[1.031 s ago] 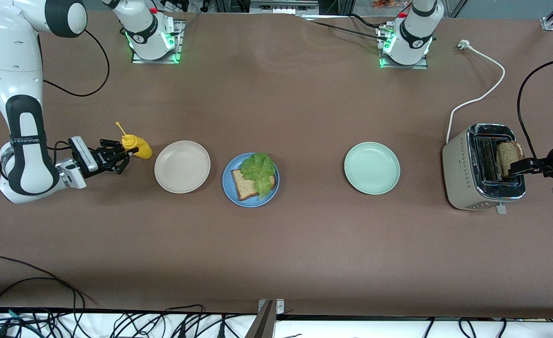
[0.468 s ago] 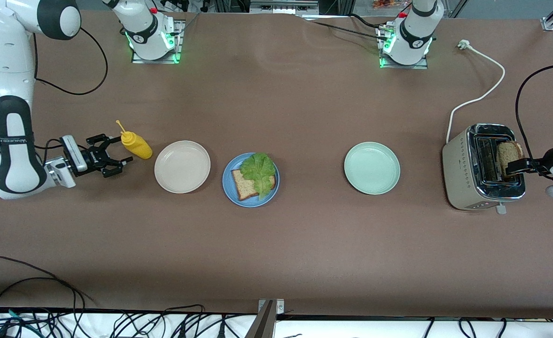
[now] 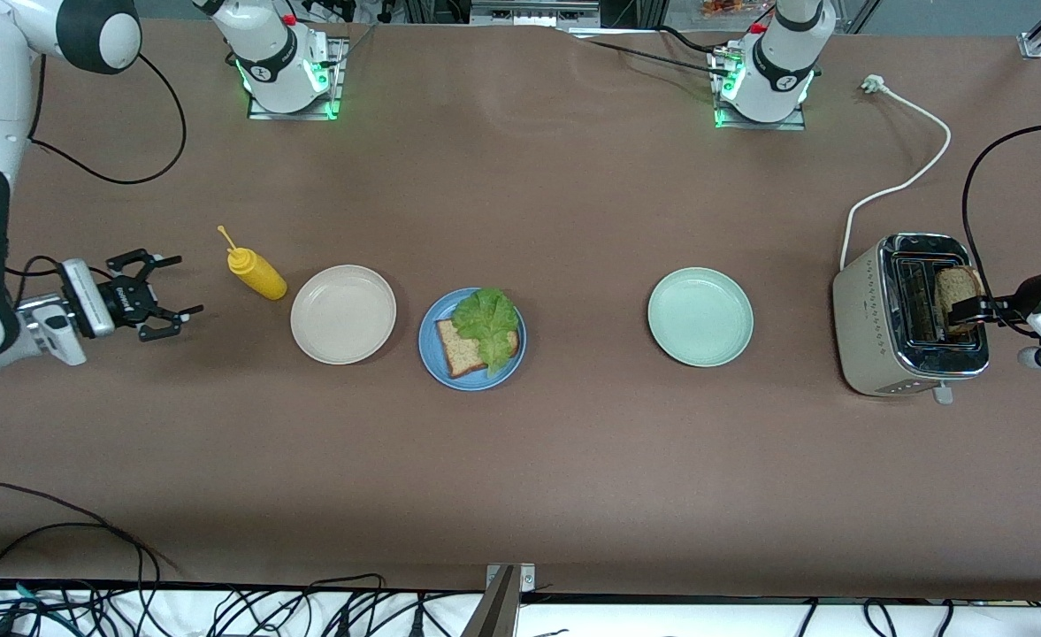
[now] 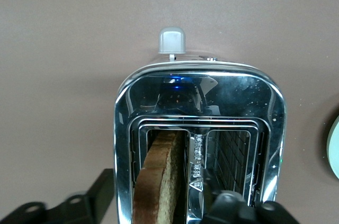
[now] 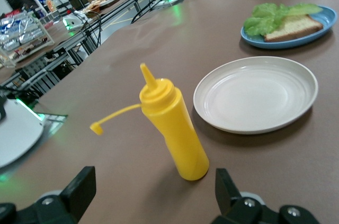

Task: Make sandwich in blue plate with both arms
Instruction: 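Lift the bread slice out of the toaster while the right gripper withdraws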

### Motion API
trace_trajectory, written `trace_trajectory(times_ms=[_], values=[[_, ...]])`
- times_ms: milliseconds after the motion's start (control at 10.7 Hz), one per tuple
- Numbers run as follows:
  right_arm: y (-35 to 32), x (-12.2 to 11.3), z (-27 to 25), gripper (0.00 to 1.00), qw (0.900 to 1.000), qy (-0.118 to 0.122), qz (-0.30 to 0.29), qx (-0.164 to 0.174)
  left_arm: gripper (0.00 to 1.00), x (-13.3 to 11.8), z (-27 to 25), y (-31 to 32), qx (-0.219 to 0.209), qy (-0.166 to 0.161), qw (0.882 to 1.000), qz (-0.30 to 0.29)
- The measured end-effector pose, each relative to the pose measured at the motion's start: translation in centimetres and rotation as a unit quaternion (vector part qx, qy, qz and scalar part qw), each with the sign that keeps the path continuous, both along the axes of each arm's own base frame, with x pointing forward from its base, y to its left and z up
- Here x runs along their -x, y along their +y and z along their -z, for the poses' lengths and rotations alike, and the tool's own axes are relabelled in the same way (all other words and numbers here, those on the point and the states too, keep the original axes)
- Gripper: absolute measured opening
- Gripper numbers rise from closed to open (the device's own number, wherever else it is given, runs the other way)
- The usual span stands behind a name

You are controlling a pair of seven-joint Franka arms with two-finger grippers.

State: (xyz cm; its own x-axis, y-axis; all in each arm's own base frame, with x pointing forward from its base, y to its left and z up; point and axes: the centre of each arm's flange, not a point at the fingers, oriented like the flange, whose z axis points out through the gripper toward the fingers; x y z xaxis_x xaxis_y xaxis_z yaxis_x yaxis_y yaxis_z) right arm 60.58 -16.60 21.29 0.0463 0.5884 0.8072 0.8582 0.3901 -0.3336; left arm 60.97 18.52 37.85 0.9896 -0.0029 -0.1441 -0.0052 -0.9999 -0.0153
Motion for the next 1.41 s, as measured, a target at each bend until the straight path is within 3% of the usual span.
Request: trace_trajectory(times_ms=[187,375,468,656,749,937,1218,1405], values=[[0.1,-1.1,-3.2,1.00,0.998,0.045,0.021,0.043,0.45,0.2,0.1,0.3,0.001,0.003,1.000,-0.003],[0.2,-1.6,-5.4,1.00,0.990,0.105,0.048,0.085,0.16,0.4,0.1,0.9,0.001,0.003,1.000,-0.008],[0.1,-1.6,-6.4,1.00,0.981,0.143,0.066,0.109,0.11,0.4,0.1,0.9,0.001,0.004,1.000,-0.008],[0.3,-2.0,-7.7,1.00,0.961,0.199,0.107,0.160,0.11,0.3,0.0,0.8,0.001,0.003,1.000,-0.007],[0.5,-2.3,-8.9,1.00,0.945,0.225,0.135,0.192,0.11,0.3,-0.2,0.7,0.002,0.005,1.000,-0.007],[0.8,-2.8,-12.3,1.00,0.905,0.257,0.199,0.275,0.11,-0.3,-2.0,0.4,-0.001,-0.007,1.000,-0.003],[3.4,-2.4,-17.3,1.00,0.839,0.264,0.282,0.383,0.08,-1.3,-7.8,-0.5,0.003,-0.015,1.000,0.004],[5.2,-1.4,-19.5,1.00,0.792,0.273,0.331,0.435,0.08,-1.6,-11.5,-1.7,0.034,-0.031,0.999,0.002]])
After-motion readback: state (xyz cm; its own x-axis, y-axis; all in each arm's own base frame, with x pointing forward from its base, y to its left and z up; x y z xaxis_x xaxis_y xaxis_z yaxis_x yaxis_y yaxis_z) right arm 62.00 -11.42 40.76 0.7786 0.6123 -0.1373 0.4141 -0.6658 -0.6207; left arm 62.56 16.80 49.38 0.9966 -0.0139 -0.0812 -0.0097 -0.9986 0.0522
